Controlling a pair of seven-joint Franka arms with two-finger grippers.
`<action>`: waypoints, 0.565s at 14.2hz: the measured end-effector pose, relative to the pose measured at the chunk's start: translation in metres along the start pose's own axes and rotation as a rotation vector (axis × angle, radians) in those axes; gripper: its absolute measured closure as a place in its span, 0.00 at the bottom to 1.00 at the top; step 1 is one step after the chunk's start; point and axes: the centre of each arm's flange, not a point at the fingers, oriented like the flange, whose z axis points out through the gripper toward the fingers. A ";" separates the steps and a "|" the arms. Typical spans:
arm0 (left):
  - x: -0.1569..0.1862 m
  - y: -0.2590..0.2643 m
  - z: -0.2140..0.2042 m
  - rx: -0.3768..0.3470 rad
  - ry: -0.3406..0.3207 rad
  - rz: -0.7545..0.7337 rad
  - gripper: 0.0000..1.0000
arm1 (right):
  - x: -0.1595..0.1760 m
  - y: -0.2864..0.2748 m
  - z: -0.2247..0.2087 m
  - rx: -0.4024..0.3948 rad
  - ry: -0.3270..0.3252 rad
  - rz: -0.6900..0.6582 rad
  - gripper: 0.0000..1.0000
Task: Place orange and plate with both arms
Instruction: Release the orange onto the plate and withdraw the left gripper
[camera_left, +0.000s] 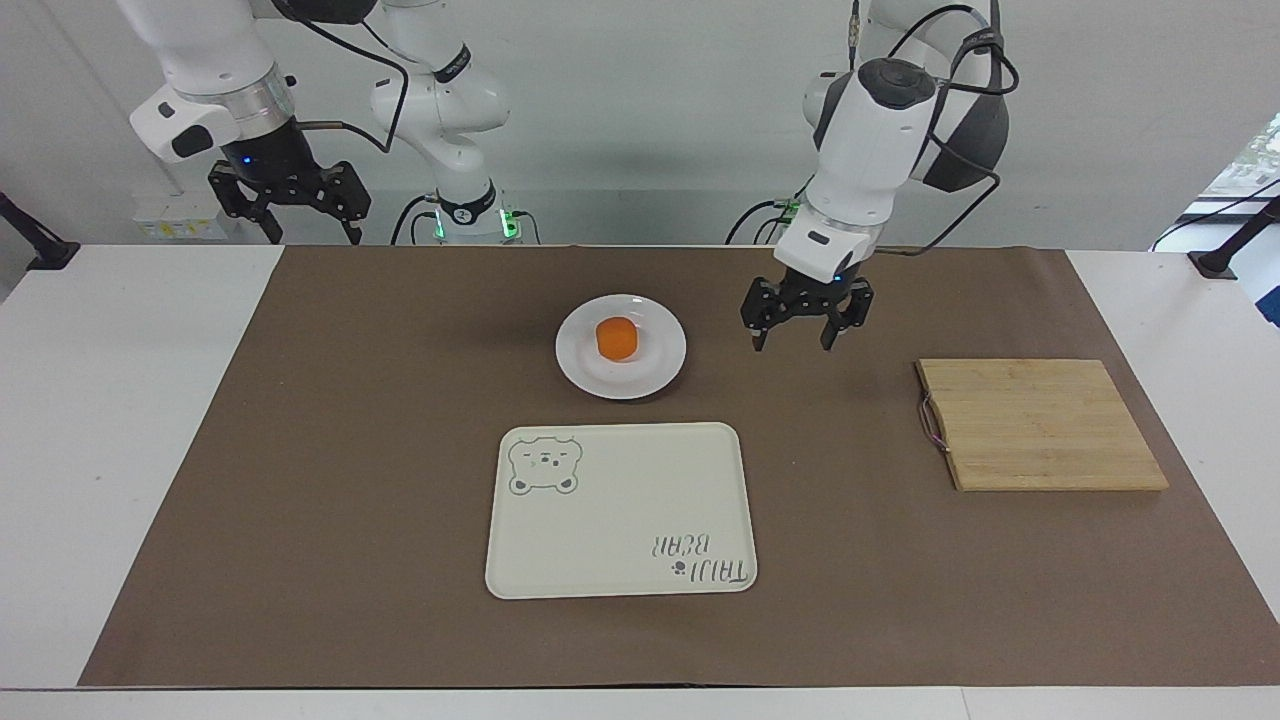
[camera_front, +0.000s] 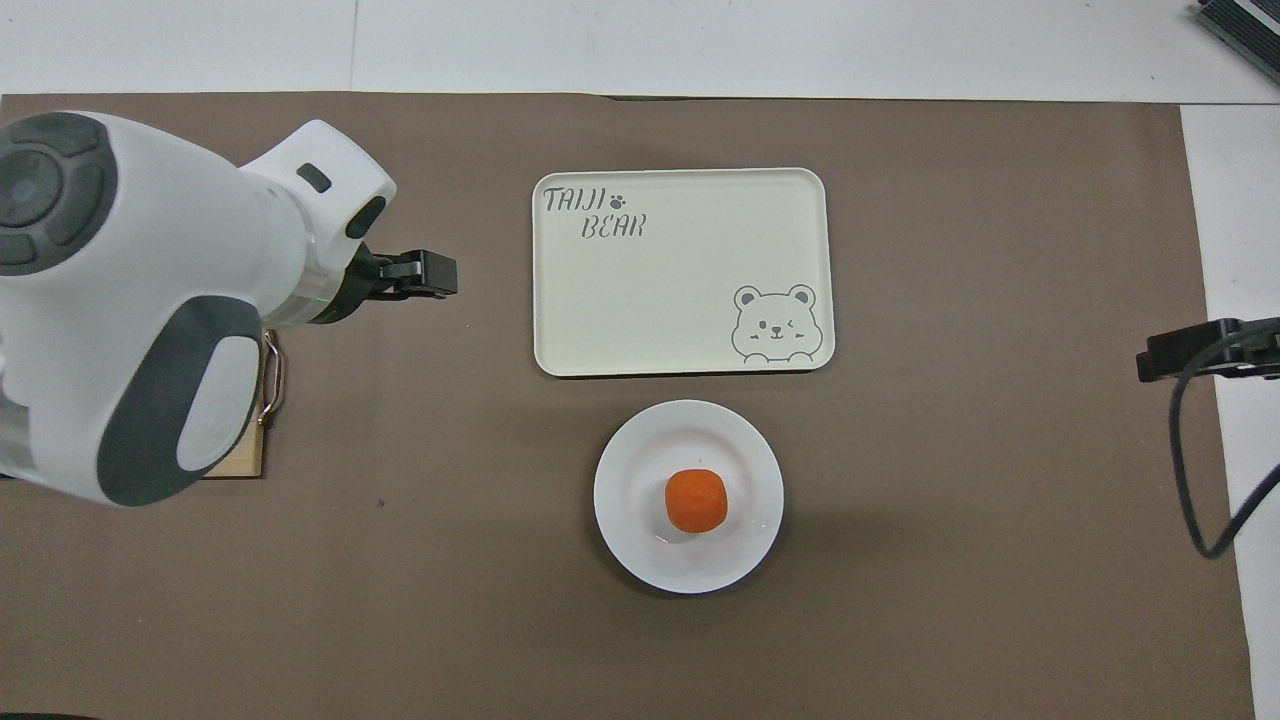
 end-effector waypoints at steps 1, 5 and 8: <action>0.003 -0.014 -0.001 0.003 0.001 0.018 0.00 | 0.000 0.001 0.000 0.000 0.000 0.001 0.00; 0.015 -0.082 -0.006 0.021 0.008 0.075 0.00 | -0.001 0.001 0.000 0.001 -0.002 -0.001 0.00; 0.019 -0.138 -0.010 0.035 0.005 0.093 0.00 | -0.005 -0.013 0.000 0.093 -0.020 -0.054 0.00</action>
